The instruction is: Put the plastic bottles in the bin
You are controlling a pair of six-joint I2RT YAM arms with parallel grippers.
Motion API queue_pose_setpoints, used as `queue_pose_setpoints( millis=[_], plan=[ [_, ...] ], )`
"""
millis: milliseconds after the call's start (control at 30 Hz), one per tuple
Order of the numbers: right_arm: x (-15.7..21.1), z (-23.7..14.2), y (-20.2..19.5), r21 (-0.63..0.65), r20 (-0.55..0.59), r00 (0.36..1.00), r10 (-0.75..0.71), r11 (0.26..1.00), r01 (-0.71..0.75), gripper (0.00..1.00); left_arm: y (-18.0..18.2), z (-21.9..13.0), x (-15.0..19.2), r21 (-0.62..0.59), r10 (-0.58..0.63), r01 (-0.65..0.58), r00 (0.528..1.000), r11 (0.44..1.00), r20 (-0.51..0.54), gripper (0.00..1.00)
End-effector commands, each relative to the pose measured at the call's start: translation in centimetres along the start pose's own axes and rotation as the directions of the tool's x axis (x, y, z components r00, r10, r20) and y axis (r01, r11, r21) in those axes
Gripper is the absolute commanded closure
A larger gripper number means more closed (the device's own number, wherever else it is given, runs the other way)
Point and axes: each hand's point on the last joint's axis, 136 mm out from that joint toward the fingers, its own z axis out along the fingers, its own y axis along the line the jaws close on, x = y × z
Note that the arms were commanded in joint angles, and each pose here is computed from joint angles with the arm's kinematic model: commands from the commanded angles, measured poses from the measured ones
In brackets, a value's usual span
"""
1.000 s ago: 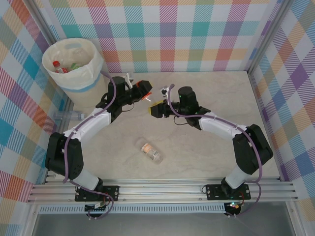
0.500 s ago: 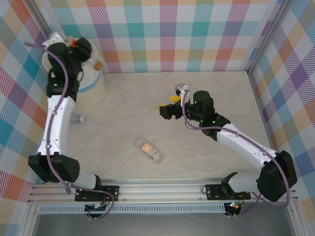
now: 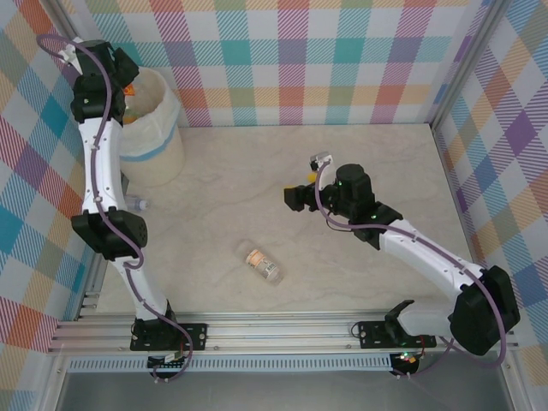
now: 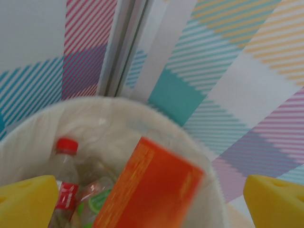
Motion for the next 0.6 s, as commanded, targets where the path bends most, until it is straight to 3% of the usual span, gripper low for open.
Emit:
queue_pose_setpoints(
  millis=[0,233,333,433,567],
  plan=[
    [-0.4,-0.8,-0.2,0.029,0.017,0.999,-0.039,0.999,0.039,0.1,1.3,-3.8,-1.7,-0.031,0.069,-0.069,0.997,0.997,-0.023,0.0],
    [0.1,0.1,-0.6,0.034,0.012,0.999,-0.037,0.999,0.037,0.1,2.3,-10.2,-2.9,0.018,0.015,-0.015,1.0,1.0,-0.006,0.0],
    [0.5,0.8,-0.9,0.041,0.003,0.999,-0.034,0.999,0.034,0.1,3.8,-13.0,-1.7,0.022,-0.054,0.054,0.999,0.998,-0.011,0.0],
    [1.4,1.3,-1.4,0.06,-0.022,1.0,-0.005,0.998,0.007,0.09,4.8,-16.1,2.4,0.077,-0.176,0.18,0.983,0.981,-0.058,0.0],
    [3.2,1.2,-2.7,0.126,-0.065,0.996,0.057,0.991,-0.048,0.0,3.5,-19.5,13.3,0.144,-0.193,0.228,0.956,0.963,-0.222,0.0]
  ],
)
